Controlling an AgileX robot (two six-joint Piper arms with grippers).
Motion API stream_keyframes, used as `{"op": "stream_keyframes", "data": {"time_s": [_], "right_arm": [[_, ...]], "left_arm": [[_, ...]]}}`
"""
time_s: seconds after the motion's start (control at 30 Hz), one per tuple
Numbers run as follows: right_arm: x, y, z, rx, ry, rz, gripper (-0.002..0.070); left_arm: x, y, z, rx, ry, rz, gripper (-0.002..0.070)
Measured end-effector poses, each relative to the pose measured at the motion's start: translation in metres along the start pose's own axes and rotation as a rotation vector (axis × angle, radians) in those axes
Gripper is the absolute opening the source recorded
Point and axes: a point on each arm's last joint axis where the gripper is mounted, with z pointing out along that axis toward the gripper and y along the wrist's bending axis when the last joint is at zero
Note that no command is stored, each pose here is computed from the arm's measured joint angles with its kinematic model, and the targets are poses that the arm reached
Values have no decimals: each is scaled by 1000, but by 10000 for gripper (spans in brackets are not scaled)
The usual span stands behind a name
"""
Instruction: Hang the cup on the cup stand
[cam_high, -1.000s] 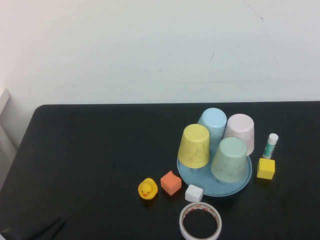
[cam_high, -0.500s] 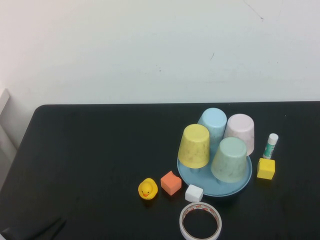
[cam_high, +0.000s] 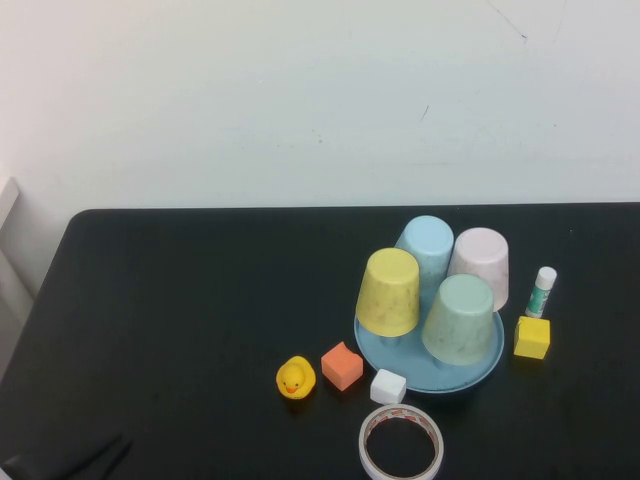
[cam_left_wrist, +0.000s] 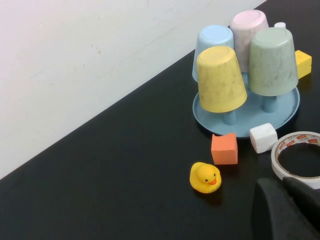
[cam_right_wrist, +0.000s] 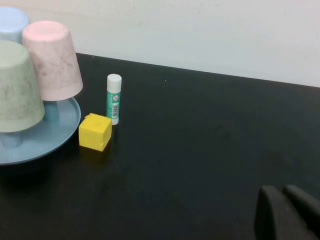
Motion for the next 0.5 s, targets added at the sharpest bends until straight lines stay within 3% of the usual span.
{"op": "stream_keyframes", "data": {"time_s": [0.5], "right_arm": [[0,0,0,-1,0,-5,-1]], "left_arm": [[0,0,0,0,0,0,-1]]}}
